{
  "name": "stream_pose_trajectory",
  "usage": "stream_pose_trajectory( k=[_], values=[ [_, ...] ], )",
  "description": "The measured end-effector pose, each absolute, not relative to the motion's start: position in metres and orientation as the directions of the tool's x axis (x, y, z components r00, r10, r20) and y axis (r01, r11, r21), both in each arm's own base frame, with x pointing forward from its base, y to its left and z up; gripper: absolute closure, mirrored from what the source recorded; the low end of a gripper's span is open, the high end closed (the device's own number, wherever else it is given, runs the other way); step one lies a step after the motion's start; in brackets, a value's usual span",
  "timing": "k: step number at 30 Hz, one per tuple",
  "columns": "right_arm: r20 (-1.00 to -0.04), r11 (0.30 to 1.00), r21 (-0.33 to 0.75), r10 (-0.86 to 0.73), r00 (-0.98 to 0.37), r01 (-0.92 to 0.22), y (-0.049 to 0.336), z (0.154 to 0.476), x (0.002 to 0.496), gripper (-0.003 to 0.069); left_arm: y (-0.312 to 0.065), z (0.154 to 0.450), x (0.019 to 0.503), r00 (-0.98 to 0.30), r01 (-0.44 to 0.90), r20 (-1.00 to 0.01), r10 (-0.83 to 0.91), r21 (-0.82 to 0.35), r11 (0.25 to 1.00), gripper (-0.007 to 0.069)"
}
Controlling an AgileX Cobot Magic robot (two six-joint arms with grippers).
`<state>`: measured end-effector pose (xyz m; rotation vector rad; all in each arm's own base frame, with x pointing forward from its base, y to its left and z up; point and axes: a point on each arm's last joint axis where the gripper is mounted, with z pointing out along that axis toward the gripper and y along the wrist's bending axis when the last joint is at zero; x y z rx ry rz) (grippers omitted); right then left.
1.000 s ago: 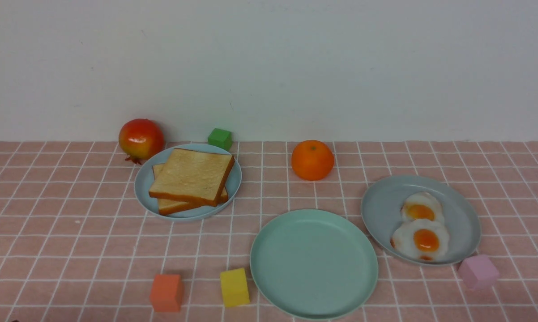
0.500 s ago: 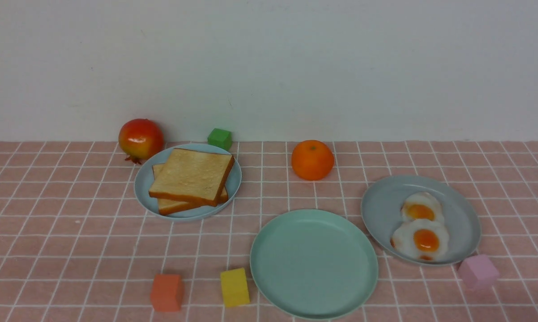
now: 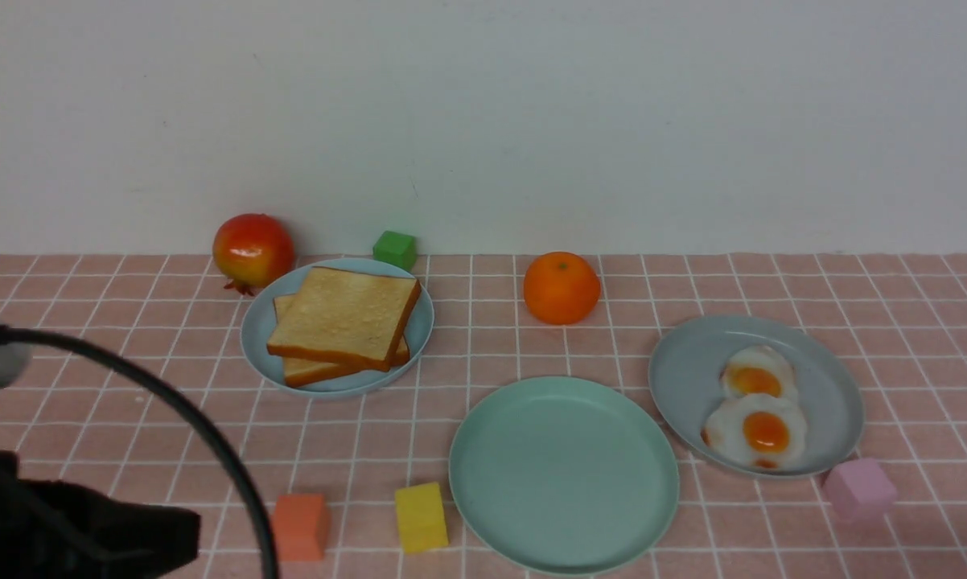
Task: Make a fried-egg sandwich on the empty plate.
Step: Use the left arm to grab a slice of bread
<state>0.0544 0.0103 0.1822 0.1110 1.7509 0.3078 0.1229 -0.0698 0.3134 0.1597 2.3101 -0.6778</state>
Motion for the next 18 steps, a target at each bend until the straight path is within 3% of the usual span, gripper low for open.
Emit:
stream_pose_trajectory(
  k=[1, 2, 4, 8, 10, 13, 15, 17, 18],
  values=[
    [-0.939, 0.948, 0.305, 0.283, -0.193, -0.094, 0.011, 0.184, 0.055, 0.0419, -0.072, 0.314, 0.124, -0.741, 0.307, -0.668, -0.066, -0.426, 0.851, 0.0613],
    [-0.903, 0.903, 0.419, 0.404, -0.149, -0.09, 0.01, 0.189, 0.055, 0.0419, -0.079, 0.313, 0.132, -0.745, 0.323, -0.665, -0.05, -0.425, 0.846, 0.0613],
    [-0.868, 0.866, 0.492, 0.48, -0.126, -0.091, 0.01, 0.192, 0.056, 0.0419, -0.085, 0.311, 0.137, -0.747, 0.34, -0.664, -0.032, -0.423, 0.84, 0.0613],
    [-0.824, 0.821, 0.564, 0.551, -0.134, -0.089, 0.011, 0.193, 0.055, 0.0421, -0.094, 0.306, 0.141, -0.754, 0.383, -0.656, 0.03, -0.403, 0.831, 0.0613],
    [-0.79, 0.791, 0.604, 0.578, -0.204, -0.096, 0.015, 0.198, 0.053, 0.0451, -0.1, 0.306, 0.146, -0.764, 0.399, -0.642, 0.063, -0.393, 0.828, 0.0613],
    [-0.79, 0.789, 0.6, 0.56, -0.249, -0.131, 0.02, 0.227, 0.048, 0.0517, -0.107, 0.312, 0.161, -0.777, 0.402, -0.623, 0.087, -0.385, 0.831, 0.0613],
    [-0.827, 0.836, 0.524, 0.454, -0.333, -0.162, 0.025, 0.257, 0.045, 0.0595, -0.116, 0.322, 0.185, -0.77, 0.415, -0.626, 0.127, -0.34, 0.844, 0.0613],
    [-0.841, 0.86, 0.48, 0.395, -0.369, -0.174, 0.026, 0.269, 0.044, 0.0619, -0.121, 0.32, 0.199, -0.773, 0.418, -0.615, 0.156, -0.309, 0.854, 0.0613],
    [-0.851, 0.893, 0.409, 0.298, -0.432, -0.19, 0.028, 0.286, 0.044, 0.0642, -0.13, 0.318, 0.223, -0.775, 0.423, -0.601, 0.192, -0.268, 0.866, 0.0613]
  ],
)
